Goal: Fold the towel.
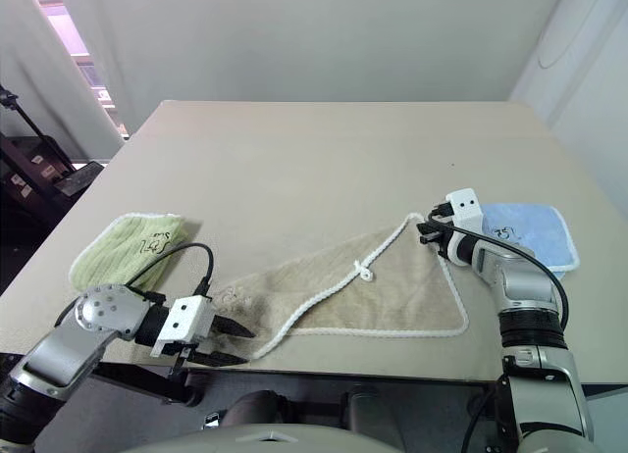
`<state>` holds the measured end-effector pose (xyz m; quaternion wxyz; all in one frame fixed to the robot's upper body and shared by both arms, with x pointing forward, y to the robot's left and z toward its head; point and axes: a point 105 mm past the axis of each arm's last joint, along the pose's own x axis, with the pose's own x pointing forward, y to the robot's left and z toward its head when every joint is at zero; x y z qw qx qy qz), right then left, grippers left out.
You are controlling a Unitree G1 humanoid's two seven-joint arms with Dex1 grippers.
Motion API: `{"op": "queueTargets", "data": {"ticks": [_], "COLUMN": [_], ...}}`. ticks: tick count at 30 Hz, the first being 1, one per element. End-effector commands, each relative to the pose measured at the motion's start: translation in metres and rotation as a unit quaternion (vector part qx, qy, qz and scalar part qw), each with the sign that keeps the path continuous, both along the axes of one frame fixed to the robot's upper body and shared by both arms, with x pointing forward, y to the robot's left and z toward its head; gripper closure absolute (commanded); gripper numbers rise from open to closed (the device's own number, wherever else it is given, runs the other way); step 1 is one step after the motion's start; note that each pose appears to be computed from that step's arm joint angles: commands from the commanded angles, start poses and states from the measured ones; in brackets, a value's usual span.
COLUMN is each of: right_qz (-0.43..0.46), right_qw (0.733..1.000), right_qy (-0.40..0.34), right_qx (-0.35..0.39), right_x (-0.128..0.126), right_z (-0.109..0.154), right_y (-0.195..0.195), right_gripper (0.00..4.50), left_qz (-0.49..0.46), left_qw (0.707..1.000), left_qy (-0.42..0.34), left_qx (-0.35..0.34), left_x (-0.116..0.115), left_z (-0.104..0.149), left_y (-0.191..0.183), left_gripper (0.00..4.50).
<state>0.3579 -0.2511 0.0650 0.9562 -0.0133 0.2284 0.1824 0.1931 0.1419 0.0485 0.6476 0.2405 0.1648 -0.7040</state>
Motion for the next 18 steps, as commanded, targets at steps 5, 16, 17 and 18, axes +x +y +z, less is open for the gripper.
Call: {"op": "queueTargets", "data": {"ticks": [5, 16, 17, 18], "right_qz": [-0.001, -0.005, -0.004, -0.003], "right_qw": [0.999, 0.999, 0.999, 0.999], "right_qy": [-0.037, -0.033, -0.033, -0.033], "right_qx": [0.002, 0.005, 0.006, 0.006], "right_x": [0.004, 0.002, 0.003, 0.003], "right_z": [0.023, 0.021, 0.022, 0.022], "right_y": [-0.001, -0.003, -0.002, -0.001], "right_gripper": [4.5, 4.5, 4.5, 4.5], "left_qz": [-0.013, 0.032, 0.036, 0.043], "left_qw": [0.999, 0.998, 0.998, 0.998], "left_qy": [-0.024, 0.018, 0.027, 0.037], "left_qx": [0.024, 0.045, 0.045, 0.042], "left_x": [-0.003, 0.008, 0.009, 0.009], "left_z": [-0.035, -0.054, -0.052, -0.049], "left_y": [-0.002, 0.009, 0.015, 0.02], "left_gripper": [2.67, 2.67, 3.06, 3.2]}}
